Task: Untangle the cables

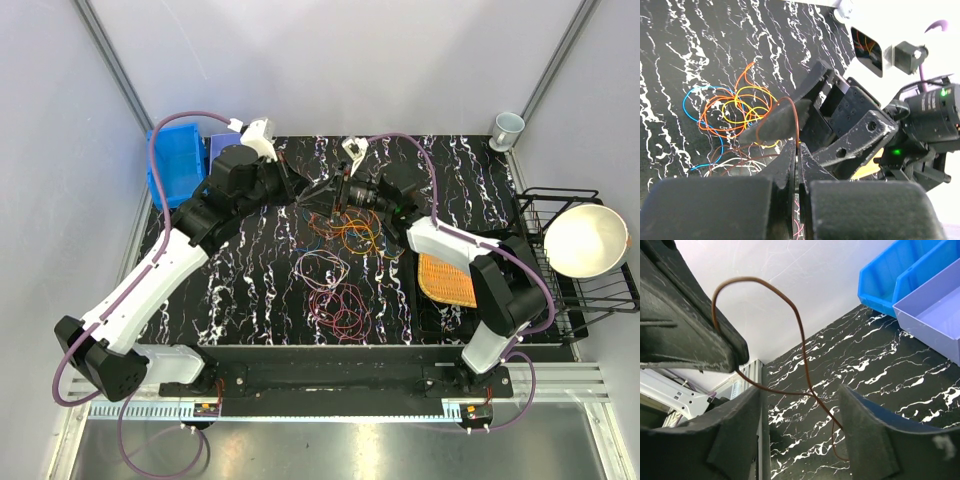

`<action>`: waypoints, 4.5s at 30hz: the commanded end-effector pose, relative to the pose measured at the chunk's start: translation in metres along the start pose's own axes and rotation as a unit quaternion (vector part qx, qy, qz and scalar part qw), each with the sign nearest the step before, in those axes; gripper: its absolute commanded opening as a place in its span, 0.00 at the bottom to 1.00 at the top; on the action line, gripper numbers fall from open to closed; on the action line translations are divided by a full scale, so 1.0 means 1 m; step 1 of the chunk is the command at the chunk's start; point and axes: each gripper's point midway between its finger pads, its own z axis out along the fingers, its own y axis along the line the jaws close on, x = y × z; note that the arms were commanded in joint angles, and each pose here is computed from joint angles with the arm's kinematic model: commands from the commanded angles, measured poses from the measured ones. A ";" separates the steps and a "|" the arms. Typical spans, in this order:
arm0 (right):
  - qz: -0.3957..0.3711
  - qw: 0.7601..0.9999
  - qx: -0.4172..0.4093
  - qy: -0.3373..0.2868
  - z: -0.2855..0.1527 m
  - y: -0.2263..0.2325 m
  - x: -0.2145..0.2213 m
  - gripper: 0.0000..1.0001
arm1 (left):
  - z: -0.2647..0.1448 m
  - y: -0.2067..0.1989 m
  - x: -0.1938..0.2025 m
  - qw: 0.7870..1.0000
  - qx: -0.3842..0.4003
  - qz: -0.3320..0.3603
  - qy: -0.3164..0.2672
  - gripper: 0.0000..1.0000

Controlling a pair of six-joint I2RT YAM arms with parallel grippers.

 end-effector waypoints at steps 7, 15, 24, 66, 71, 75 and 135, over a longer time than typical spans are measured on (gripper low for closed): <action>0.010 0.999 -0.020 -0.047 0.007 0.011 -0.018 0.43 | -0.009 0.004 -0.019 0.998 -0.018 -0.033 -0.056 0.00; 0.015 0.998 -0.025 -0.049 0.008 0.011 -0.017 0.31 | -0.009 0.005 -0.017 0.997 -0.019 -0.038 -0.057 0.00; 0.023 0.999 -0.029 -0.038 0.012 0.009 -0.009 0.31 | -0.007 0.001 -0.016 0.998 -0.008 -0.039 -0.052 0.00; 0.009 0.999 -0.017 -0.051 0.019 0.010 -0.021 0.00 | -0.069 0.039 -0.031 0.991 -0.108 0.017 -0.071 0.99; -0.007 0.999 -0.009 -0.053 0.023 0.015 -0.038 0.00 | -0.124 0.070 -0.026 0.979 -0.181 0.040 -0.079 0.99; -0.035 0.997 -0.010 -0.062 0.030 0.026 -0.069 0.00 | -0.159 0.103 0.006 0.969 -0.233 0.050 -0.061 0.99; -0.296 0.885 0.090 -0.348 0.183 -0.084 -0.163 0.00 | -0.183 0.178 0.094 0.951 -0.302 0.021 -0.063 0.99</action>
